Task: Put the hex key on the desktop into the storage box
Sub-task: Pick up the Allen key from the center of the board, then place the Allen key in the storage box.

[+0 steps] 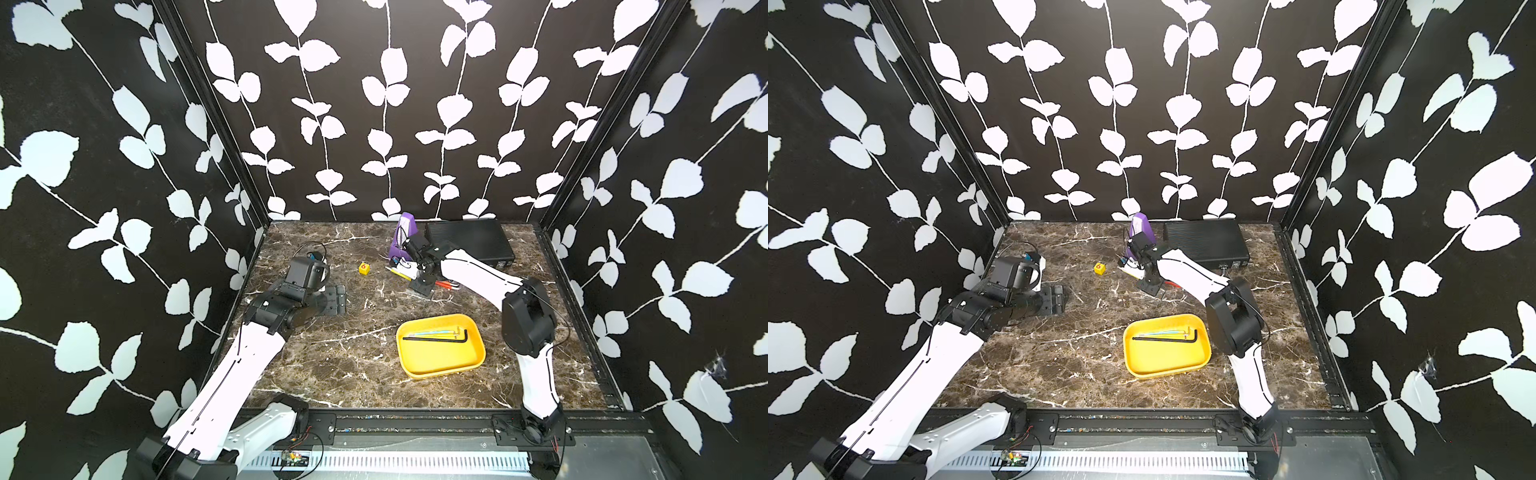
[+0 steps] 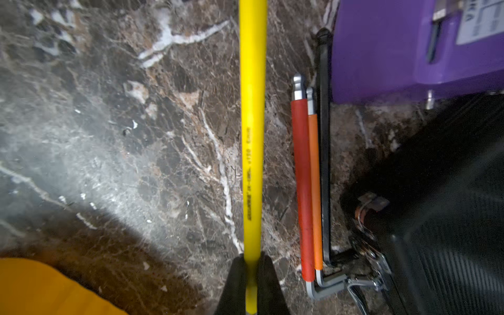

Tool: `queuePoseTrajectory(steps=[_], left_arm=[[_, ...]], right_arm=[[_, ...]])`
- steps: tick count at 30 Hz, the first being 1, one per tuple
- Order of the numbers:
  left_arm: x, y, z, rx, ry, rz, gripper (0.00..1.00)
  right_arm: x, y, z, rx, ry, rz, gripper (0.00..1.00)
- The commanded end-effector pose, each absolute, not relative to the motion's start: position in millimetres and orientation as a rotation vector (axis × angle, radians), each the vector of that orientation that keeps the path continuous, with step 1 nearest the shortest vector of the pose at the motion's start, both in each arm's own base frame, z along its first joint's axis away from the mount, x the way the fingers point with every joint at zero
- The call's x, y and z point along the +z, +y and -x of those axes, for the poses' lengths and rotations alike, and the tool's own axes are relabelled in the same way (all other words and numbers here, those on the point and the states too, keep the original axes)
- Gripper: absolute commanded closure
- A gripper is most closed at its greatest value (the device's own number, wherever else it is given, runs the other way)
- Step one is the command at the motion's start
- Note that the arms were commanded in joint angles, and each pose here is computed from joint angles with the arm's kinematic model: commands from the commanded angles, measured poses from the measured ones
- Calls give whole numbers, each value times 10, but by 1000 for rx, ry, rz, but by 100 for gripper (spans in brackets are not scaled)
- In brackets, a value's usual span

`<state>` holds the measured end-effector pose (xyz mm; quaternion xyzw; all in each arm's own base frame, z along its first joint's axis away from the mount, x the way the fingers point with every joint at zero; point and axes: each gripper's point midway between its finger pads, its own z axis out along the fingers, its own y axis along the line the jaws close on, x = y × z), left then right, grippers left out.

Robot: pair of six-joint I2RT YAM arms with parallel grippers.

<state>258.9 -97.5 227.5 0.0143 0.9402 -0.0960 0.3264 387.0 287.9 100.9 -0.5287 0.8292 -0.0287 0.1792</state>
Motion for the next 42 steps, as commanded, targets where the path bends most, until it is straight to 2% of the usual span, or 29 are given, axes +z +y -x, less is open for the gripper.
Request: queuePoseTrajectory(steps=[1, 13, 22, 42], left_arm=[[2369, -967, -2598, -254, 2429, -34, 14], [2385, -978, -2628, -260, 2407, -34, 14], [2387, -981, -2633, -258, 2403, -47, 14], [2364, -980, -2607, -273, 2401, -29, 14]], right_arm=[[1208, 2828, -3712, -58, 2316, 1491, 100], [1417, 2532, -2955, 36, 2201, 1580, 100], [1043, 2153, -2317, -80, 2180, 1891, 100], [621, 1971, -2111, -187, 2179, 2076, 100]])
